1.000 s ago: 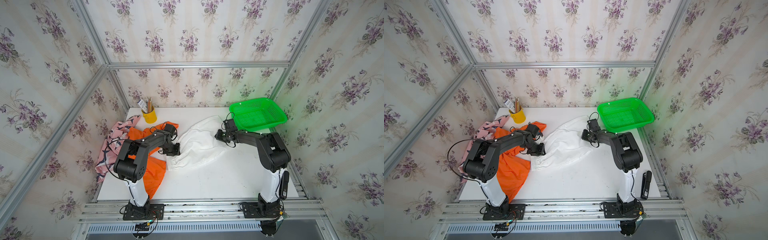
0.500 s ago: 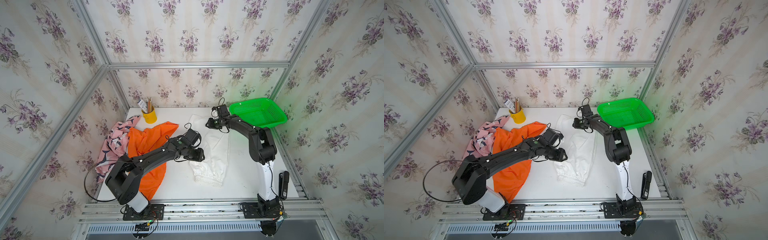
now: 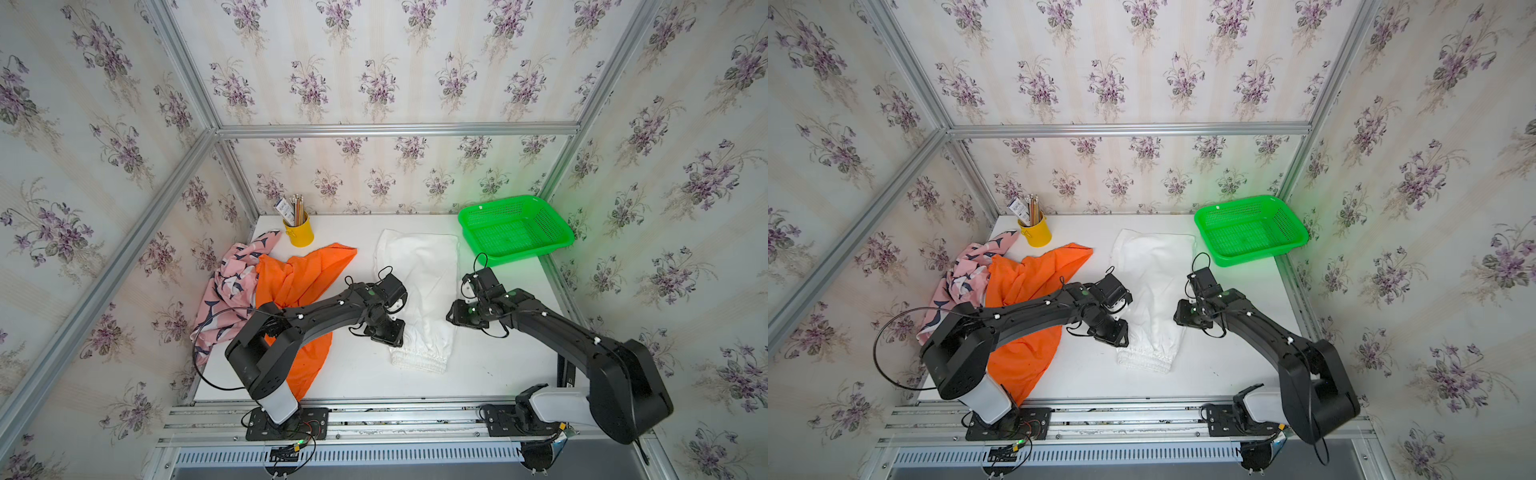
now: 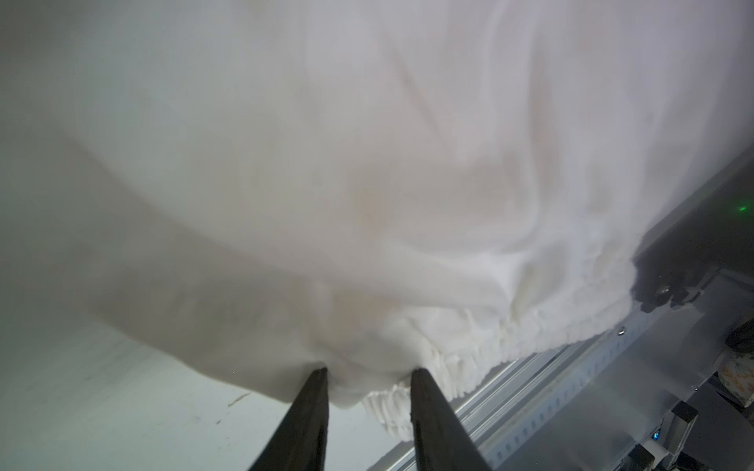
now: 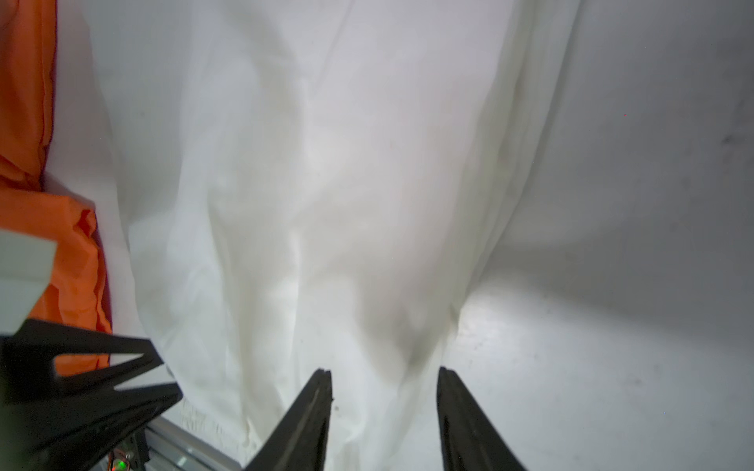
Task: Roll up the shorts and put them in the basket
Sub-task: Adjust the shorts at the center of the board, then roll the shorts at the center of the board.
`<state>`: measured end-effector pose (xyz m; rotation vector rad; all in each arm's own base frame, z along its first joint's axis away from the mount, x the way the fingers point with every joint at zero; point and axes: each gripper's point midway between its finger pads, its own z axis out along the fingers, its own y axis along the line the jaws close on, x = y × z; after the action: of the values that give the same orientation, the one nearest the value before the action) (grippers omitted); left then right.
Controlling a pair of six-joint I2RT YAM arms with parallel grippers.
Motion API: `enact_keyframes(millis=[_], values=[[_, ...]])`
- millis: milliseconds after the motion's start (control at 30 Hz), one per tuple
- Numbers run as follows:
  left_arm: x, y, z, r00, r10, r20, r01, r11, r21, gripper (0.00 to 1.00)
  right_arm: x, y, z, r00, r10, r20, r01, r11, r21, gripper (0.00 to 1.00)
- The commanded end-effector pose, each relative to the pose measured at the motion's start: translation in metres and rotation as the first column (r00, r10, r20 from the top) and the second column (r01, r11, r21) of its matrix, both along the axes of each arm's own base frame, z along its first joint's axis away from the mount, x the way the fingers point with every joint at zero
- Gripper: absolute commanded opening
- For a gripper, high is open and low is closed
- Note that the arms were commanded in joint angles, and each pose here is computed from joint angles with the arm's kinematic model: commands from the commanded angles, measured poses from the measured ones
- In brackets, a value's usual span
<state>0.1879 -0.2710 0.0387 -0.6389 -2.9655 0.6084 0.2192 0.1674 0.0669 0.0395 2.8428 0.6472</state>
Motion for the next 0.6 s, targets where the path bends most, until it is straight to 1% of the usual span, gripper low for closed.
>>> enact_keyframes(millis=[0, 67, 100, 133, 167, 233, 300, 367, 433, 500, 533, 567], values=[[-0.008, -0.005, -0.015, 0.999, 0.008, -0.044, -0.009, 1.000, -0.030, 0.36, -0.032, 0.008, -0.003, 0.994, -0.026, -0.103, 0.036, 0.995, 0.089, 0.53], [-0.013, -0.006, -0.022, 0.998, 0.012, -0.060, -0.014, 1.000, -0.028, 0.35, -0.047, 0.018, -0.004, 0.992, -0.008, -0.128, 0.030, 0.985, 0.171, 0.59], [-0.015, -0.007, -0.024, 0.998, 0.012, -0.063, -0.014, 1.000, -0.027, 0.35, -0.052, 0.025, -0.004, 0.990, 0.001, -0.141, 0.032, 0.973, 0.230, 0.62], [-0.016, -0.007, -0.025, 0.998, 0.013, -0.064, -0.015, 1.000, -0.025, 0.34, -0.064, 0.039, -0.004, 0.987, 0.052, -0.151, -0.007, 0.959, 0.282, 0.64], [-0.016, -0.008, -0.026, 0.998, 0.014, -0.063, -0.016, 0.999, -0.028, 0.34, -0.068, 0.045, -0.004, 0.986, 0.070, -0.152, -0.019, 0.949, 0.316, 0.65], [-0.016, -0.010, -0.025, 0.998, 0.017, -0.061, -0.019, 0.999, -0.031, 0.34, -0.072, 0.054, -0.004, 0.983, 0.088, -0.161, -0.028, 0.938, 0.346, 0.64], [-0.016, -0.009, -0.025, 0.998, 0.020, -0.059, -0.021, 0.999, -0.027, 0.35, -0.072, 0.060, 0.001, 0.982, 0.095, -0.164, -0.027, 0.927, 0.374, 0.60], [-0.015, -0.007, -0.023, 0.999, 0.023, -0.042, -0.023, 1.000, -0.011, 0.35, -0.071, 0.062, 0.005, 0.981, 0.087, -0.173, -0.015, 0.924, 0.382, 0.48], [-0.011, -0.003, -0.017, 1.000, 0.022, -0.010, -0.022, 1.000, 0.008, 0.37, -0.072, 0.059, 0.007, 0.980, 0.076, -0.184, -0.002, 0.929, 0.369, 0.23], [-0.006, 0.000, -0.009, 0.999, 0.011, 0.043, -0.012, 1.000, 0.026, 0.40, -0.073, 0.056, 0.010, 0.980, 0.068, -0.186, 0.002, 0.937, 0.349, 0.07], [-0.003, 0.002, -0.004, 0.997, 0.002, 0.080, -0.005, 0.999, 0.039, 0.43, -0.073, 0.056, 0.013, 0.980, 0.067, -0.185, 0.002, 0.937, 0.350, 0.00], [-0.001, 0.003, 0.001, 0.994, -0.006, 0.109, 0.001, 0.999, 0.045, 0.45, -0.072, 0.057, 0.017, 0.981, 0.067, -0.181, 0.002, 0.935, 0.355, 0.00]])
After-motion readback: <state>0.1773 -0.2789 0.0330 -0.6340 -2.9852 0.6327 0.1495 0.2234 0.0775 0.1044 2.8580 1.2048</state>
